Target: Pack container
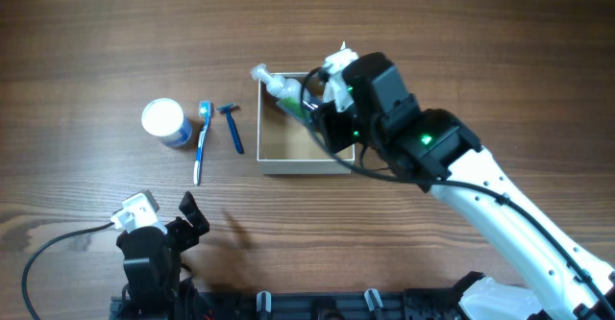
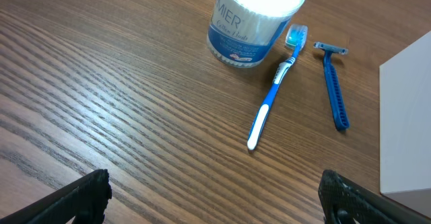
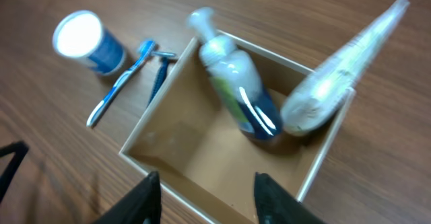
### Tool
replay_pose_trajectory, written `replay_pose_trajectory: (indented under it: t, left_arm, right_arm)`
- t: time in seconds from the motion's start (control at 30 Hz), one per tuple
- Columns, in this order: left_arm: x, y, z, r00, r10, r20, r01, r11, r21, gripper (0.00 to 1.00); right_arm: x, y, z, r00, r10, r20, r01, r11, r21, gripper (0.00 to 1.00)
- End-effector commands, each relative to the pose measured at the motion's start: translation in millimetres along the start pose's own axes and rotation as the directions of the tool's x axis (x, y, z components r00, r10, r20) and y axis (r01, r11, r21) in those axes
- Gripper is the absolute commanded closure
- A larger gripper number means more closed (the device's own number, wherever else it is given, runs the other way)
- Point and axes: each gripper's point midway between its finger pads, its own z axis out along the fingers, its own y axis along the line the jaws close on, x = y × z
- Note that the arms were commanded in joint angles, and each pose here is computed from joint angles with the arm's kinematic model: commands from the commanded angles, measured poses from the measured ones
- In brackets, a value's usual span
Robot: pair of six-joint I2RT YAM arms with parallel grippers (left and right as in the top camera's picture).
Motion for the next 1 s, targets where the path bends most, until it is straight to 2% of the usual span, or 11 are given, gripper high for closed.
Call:
replay_pose_trajectory:
  t: [0.0,0.17,0.33,0.63,0.83,0.97]
  left_arm:
    - [2.8,-0.2,2.0,1.0,0.012,-0.003,-0.012,1.0,0.005,0.0]
    - [2.8,-0.2,2.0,1.0,0.012,-0.003,-0.012,1.0,0.005,0.0]
    - [2.8,-0.2,2.0,1.0,0.012,-0.003,-0.012,1.0,0.005,0.0]
    - [2.8,-0.2,2.0,1.0,0.011,-0.003,-0.011,1.0,0.005,0.0]
    - [2.8,-0.3,2.0,1.0,0.012,-0.003,-0.012,1.0,0.006,0.0]
    - [2.8,-0.2,2.0,1.0,0.012,-0.003,-0.012,1.0,0.005,0.0]
  right_arm:
    - [-32.8,11.1,-19.1,0.997,-0.035,0.072,0.033,0.999,0.029,0.5]
    - [-69.2,20.0,-36.9,0.997,-0.034,0.063,0.033,0.999,0.024,0.5]
    - [-92.0,23.0,-16.1,0.996,-0.093,0.003,0.092,0.995,0.043,0.48]
    - [-79.3,16.8,84.4,0.973,-0.186,-0.138,0.194,0.98,0.049,0.22]
    - [-78.5,10.0,140.8,0.964,-0.233,-0.128,0.243,0.967,0.074,0.19]
    - [-81.0,10.3,161.1,0.956,-0.272,-0.106,0.28,0.957,0.07,0.18]
